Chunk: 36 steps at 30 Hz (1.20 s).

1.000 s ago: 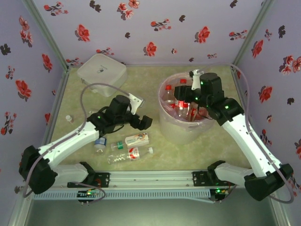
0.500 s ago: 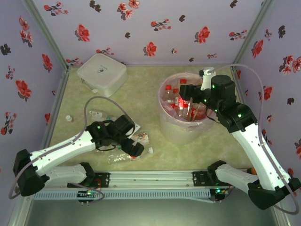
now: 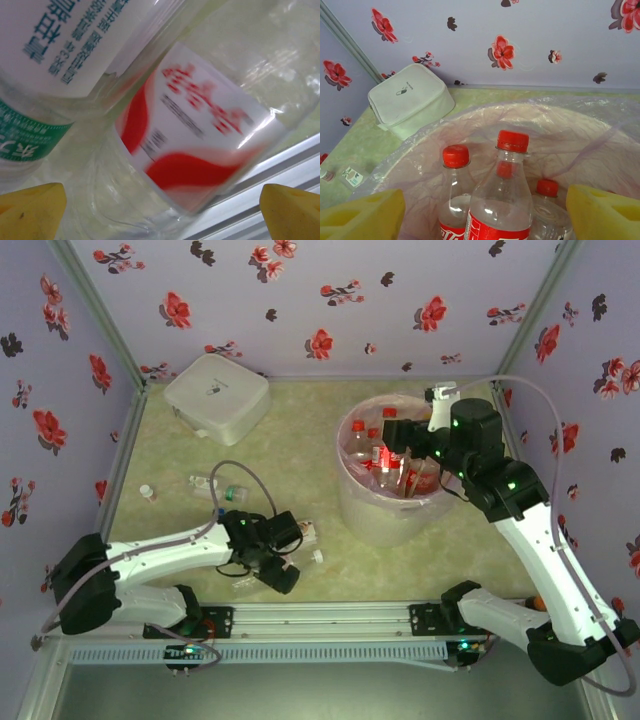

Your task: Put the plastic bottles in the bin

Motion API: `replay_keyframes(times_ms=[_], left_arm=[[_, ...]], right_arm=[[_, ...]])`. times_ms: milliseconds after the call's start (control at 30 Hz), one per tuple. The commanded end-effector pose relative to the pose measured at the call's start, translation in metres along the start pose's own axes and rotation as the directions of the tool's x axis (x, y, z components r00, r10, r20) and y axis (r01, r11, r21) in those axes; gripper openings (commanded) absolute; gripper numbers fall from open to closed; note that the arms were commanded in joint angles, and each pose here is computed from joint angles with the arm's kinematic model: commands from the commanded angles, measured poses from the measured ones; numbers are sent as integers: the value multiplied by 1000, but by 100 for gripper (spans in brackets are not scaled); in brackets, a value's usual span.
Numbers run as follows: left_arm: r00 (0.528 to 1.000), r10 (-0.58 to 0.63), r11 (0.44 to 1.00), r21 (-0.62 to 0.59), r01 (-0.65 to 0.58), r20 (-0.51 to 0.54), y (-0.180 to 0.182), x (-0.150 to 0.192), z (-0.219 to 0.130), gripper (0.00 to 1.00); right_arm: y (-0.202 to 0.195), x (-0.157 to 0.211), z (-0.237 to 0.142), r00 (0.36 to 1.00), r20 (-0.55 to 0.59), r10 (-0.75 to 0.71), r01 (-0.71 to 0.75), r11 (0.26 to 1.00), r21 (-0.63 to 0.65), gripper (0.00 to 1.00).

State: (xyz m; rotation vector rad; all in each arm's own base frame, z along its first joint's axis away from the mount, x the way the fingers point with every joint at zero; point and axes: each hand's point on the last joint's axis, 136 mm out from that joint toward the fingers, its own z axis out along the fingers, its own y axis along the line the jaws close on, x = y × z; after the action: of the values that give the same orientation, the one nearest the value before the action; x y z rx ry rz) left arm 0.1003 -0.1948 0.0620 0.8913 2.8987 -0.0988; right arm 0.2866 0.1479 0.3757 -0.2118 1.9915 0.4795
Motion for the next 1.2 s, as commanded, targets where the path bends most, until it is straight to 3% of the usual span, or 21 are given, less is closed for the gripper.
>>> replay_keyframes(times_ms=[0,167,367,667,767,867,967,1167], left_arm=[[999,-22,998,-63,24,28,9,-5,13,100],[999,0,992,-127,6,49,15,-15,24,92],[991,23,982,-189,2,128,23,-39,25,74],[961,-70,983,-145,112,268,41,-74,13,64],[910,-109,985,-83,154,400,45,-99,-21,63],[821,-160,981,-3,193,547,53,-121,-70,62],[726,-195,977,64,204,660,61,-129,-120,62],[531,-222,972,230,53,817,42,-136,-209,61]], right_arm=[[-4,-11,-13,999,36,-23,23,999,23,85],[-6,-8,-13,999,32,-28,27,999,32,86],[-8,-7,-11,999,29,-31,30,999,40,86],[-9,-8,-19,998,42,-37,35,998,45,86],[-3,-11,-23,998,56,-29,28,1000,12,86],[10,-21,-27,996,87,11,-6,998,-56,86],[41,-37,-29,992,102,74,-49,972,-228,86],[92,-57,-27,987,108,122,-61,891,-450,87]])
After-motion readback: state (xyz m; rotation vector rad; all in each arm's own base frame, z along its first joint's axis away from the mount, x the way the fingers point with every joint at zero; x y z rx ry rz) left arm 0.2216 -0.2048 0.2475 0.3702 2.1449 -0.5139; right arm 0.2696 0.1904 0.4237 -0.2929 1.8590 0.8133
